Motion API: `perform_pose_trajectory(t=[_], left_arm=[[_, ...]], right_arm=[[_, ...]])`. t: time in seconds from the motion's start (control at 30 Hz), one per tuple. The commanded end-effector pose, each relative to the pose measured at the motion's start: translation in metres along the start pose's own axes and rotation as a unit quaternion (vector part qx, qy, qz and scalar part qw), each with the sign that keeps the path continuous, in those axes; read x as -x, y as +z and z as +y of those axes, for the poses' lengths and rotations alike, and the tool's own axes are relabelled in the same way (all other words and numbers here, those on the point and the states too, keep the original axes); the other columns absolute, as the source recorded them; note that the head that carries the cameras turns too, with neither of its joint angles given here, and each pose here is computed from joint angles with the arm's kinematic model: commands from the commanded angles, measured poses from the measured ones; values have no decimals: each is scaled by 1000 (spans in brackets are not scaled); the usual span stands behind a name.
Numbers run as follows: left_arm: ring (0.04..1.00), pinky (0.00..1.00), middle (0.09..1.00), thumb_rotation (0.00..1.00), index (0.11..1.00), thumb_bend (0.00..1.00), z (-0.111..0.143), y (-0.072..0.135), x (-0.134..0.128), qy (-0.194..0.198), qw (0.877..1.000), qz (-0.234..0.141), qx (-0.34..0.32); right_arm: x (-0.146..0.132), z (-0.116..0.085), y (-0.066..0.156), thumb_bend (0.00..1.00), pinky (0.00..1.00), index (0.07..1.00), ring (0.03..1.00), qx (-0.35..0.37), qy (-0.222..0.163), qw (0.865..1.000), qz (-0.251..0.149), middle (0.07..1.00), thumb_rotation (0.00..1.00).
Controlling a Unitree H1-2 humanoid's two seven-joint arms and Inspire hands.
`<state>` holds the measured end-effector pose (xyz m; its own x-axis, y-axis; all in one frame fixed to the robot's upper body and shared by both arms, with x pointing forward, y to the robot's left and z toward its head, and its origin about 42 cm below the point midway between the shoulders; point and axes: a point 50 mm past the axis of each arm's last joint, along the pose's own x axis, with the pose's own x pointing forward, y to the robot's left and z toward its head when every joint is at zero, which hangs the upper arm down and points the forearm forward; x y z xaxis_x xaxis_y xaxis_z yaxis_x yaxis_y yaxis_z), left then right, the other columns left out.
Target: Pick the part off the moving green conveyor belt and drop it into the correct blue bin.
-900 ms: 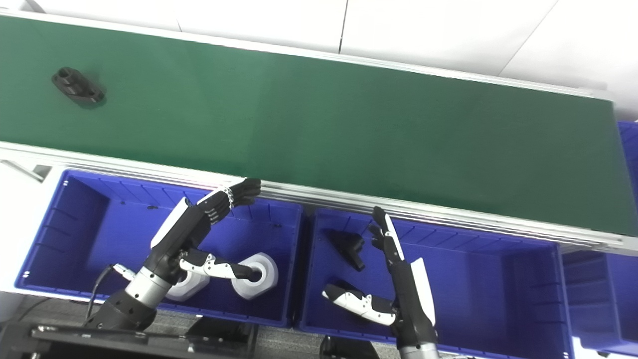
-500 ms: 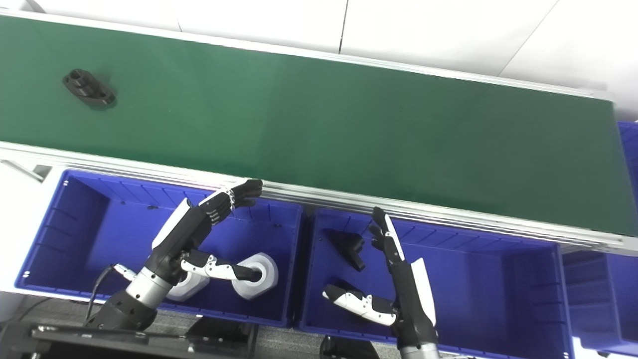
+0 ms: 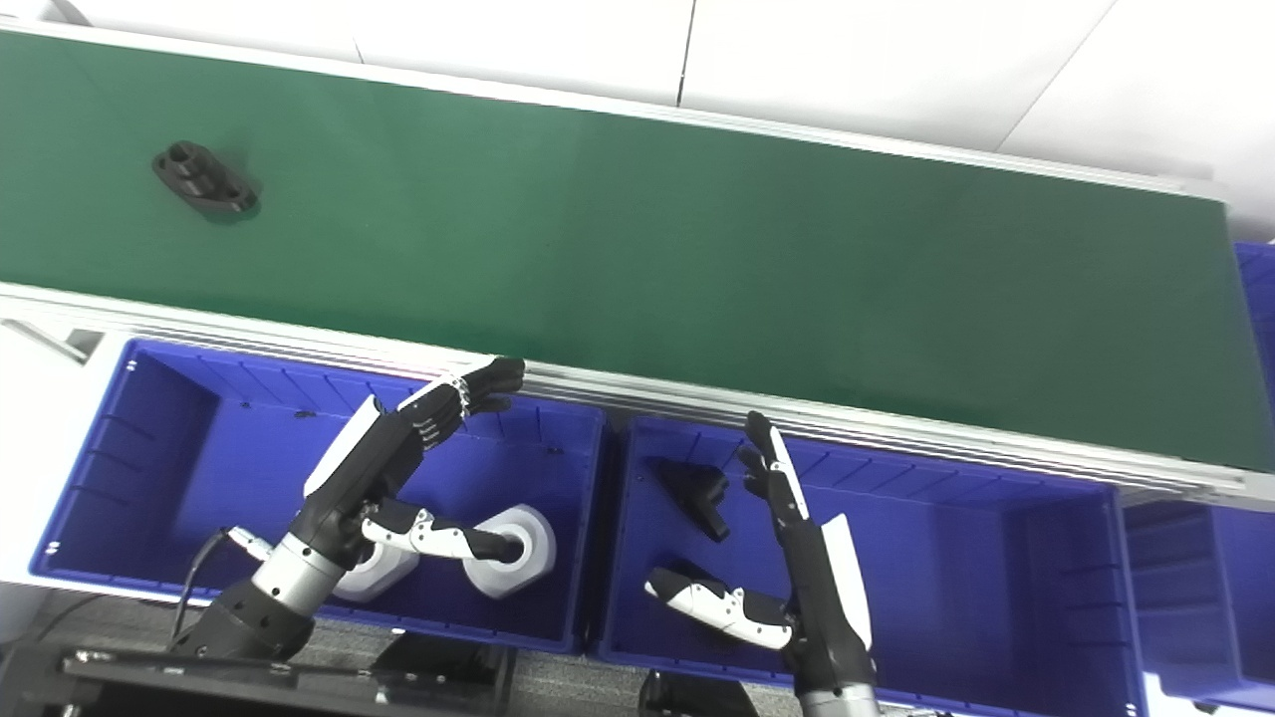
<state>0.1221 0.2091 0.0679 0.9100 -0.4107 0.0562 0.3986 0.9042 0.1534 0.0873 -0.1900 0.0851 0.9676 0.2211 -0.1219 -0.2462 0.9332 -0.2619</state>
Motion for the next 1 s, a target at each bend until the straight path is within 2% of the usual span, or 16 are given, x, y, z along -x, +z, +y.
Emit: perform_pose_trajectory(t=[0.0, 0.37, 0.43, 0.67, 0.97], left_arm=[[870, 829, 881, 299, 843, 874, 0, 5, -2, 5, 1000, -17, -6], [880, 864, 877, 287, 839, 868, -5, -1, -2, 4, 1000, -12, -16], [876, 852, 874, 320, 839, 877, -7, -3, -1, 5, 1000, -7, -20], [885, 867, 880, 288, 833, 885, -14, -10, 1, 1, 1000, 7, -15], [886, 870, 877, 254, 827, 885, -21, -20, 0, 2, 1000, 18, -12]], right_arm=[[1, -2, 6, 881, 893, 983, 927, -2, -7, 1000, -21, 966, 439], [3, -3, -3, 880, 901, 987, 939, -9, -2, 1000, -15, 977, 416], [3, -3, -5, 886, 886, 986, 935, -8, -1, 1000, -11, 976, 423], [5, -5, -18, 882, 906, 991, 943, -14, 3, 1000, -9, 977, 421], [6, -5, -33, 897, 872, 980, 927, -6, 0, 1000, -12, 967, 425]])
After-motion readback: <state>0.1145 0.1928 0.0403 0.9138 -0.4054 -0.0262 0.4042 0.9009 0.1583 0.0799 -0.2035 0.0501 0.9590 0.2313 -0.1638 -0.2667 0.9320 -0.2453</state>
